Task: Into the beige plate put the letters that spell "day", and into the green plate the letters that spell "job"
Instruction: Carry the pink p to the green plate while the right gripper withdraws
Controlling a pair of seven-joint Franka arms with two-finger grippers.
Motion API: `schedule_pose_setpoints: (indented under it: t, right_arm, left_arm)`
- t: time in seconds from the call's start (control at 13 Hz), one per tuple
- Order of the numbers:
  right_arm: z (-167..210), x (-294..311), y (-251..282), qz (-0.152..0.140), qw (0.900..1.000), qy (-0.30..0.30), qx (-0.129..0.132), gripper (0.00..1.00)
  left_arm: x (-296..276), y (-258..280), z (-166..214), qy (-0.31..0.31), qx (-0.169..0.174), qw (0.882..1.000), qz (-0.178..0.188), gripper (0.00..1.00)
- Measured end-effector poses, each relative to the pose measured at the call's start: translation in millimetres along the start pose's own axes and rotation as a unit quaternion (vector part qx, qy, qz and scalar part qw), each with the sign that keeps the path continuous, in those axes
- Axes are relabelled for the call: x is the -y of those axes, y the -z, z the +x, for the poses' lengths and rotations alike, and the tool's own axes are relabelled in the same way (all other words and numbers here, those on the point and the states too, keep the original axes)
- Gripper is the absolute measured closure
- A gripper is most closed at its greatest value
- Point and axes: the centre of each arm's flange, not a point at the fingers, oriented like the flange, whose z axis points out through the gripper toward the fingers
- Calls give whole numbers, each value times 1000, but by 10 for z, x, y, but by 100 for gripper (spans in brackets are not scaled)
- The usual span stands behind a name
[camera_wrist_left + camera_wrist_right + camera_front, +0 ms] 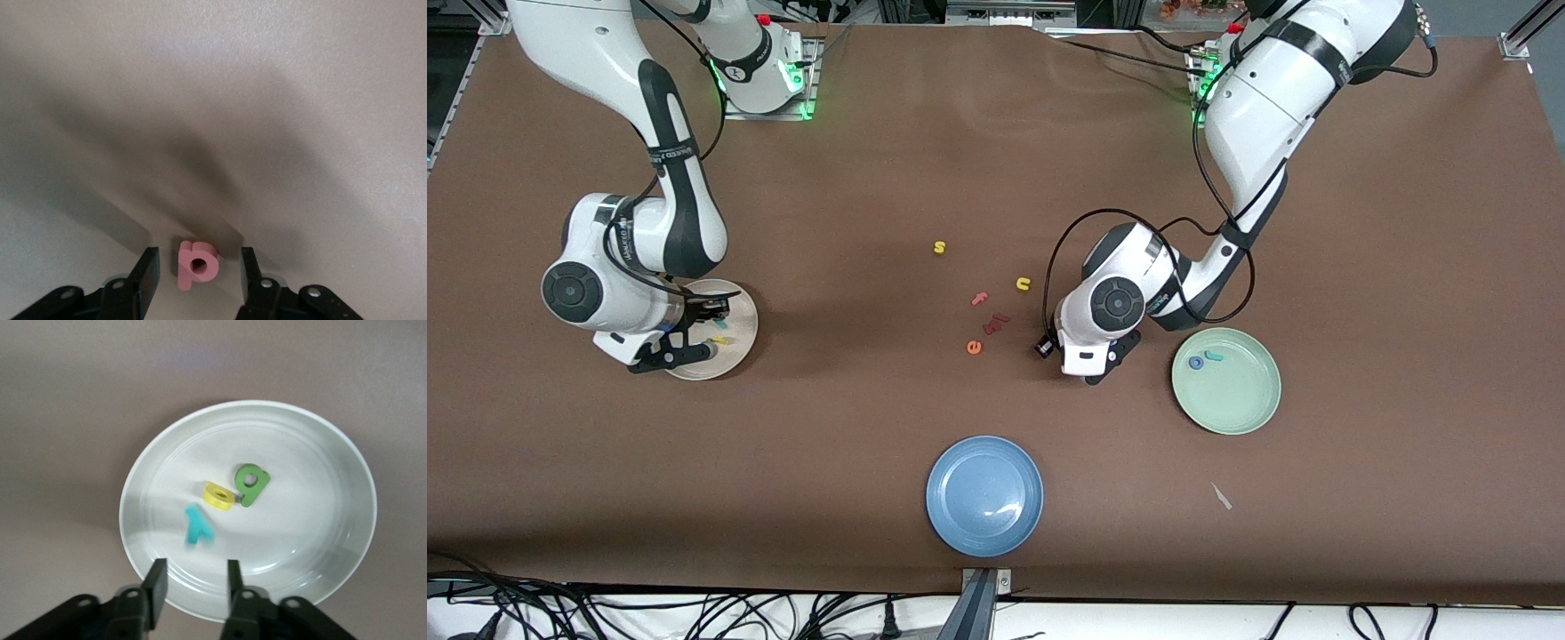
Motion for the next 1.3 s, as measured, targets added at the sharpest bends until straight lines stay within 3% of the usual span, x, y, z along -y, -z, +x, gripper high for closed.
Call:
schedule_pose_setpoints:
  t: [0.23,0.31,0.38,0.46,0.69,1.0,1.3]
  right_arm:
    - [74,214,163,3,1000,-27,6,19]
    - [107,370,234,2,999,-41,9,10]
    - [131,553,301,0,998,-55,14,0]
    - [143,753,359,-2,998,-68,20,0]
    - [122,1232,520,-9,995,-95,42,0]
    - [40,1357,724,-7,993,-100,62,0]
    - [-73,1562,1046,-4,992,-113,49,0]
  left_arm:
    - [24,-41,-9,0,1,1000,4,48]
    - [23,-41,-11,0,1,1000,3,55]
    - [18,-36,-14,0,1,1000,2,68]
    - [17,-33,-17,0,1,1000,1,75]
    - [16,-16,7,1,0,1000,0,75]
    - [69,275,250,-11,-5,1000,-1,75]
    - [359,986,829,-62,-11,998,13,75]
